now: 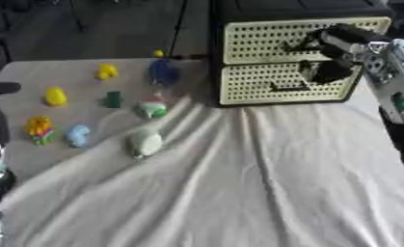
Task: Pick up objects from table and place into drawer.
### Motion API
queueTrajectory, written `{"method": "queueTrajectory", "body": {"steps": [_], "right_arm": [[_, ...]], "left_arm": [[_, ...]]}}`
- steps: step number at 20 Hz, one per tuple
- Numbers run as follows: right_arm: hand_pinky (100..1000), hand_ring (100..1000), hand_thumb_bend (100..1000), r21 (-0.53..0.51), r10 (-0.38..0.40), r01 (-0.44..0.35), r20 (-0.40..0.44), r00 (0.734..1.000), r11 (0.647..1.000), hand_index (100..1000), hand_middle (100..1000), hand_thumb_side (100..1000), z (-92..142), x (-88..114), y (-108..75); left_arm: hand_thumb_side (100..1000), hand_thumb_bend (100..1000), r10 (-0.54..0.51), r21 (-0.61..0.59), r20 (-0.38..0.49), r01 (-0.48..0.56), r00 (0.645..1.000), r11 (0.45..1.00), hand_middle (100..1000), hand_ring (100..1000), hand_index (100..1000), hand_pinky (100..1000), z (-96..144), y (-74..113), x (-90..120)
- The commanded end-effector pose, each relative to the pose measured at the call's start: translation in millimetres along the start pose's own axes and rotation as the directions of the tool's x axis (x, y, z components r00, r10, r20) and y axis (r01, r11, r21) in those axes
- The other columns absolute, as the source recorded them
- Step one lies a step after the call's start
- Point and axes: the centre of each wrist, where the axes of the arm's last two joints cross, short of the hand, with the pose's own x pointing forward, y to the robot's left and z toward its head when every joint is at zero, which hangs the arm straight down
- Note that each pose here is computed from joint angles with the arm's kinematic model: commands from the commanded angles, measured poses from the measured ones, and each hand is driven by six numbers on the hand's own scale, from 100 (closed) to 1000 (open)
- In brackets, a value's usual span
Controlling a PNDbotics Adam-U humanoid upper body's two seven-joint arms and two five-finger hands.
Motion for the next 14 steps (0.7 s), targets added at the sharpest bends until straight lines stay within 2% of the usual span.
{"method": "queueTrajectory", "body": {"steps": [1, 8, 14], "right_arm": [[100, 100, 100, -0.011, 0.013, -0.013, 0.001, 1.0, 1.0, 817, 100, 218, 0, -2, -9.1], [100, 100, 100, 0.006, 0.035, -0.035, 0.013, 0.999, 0.999, 738, 100, 208, 1, -2, -10.2], [100, 100, 100, 0.017, 0.079, -0.08, 0.037, 0.996, 0.997, 679, 100, 205, 17, -4, -17.0]], "left_arm": [[982, 220, 0.005, 0.006, 0.029, -0.005, 1.0, 1.0, 829, 875, 935, 703, -6, 2.5, 5], [982, 218, 0.006, 0.005, 0.029, -0.006, 1.0, 1.0, 827, 875, 934, 704, -6, 2.4, 5], [981, 217, 0.006, 0.005, 0.027, -0.006, 1.0, 1.0, 824, 874, 934, 703, -6, 2.6, 5]]}}
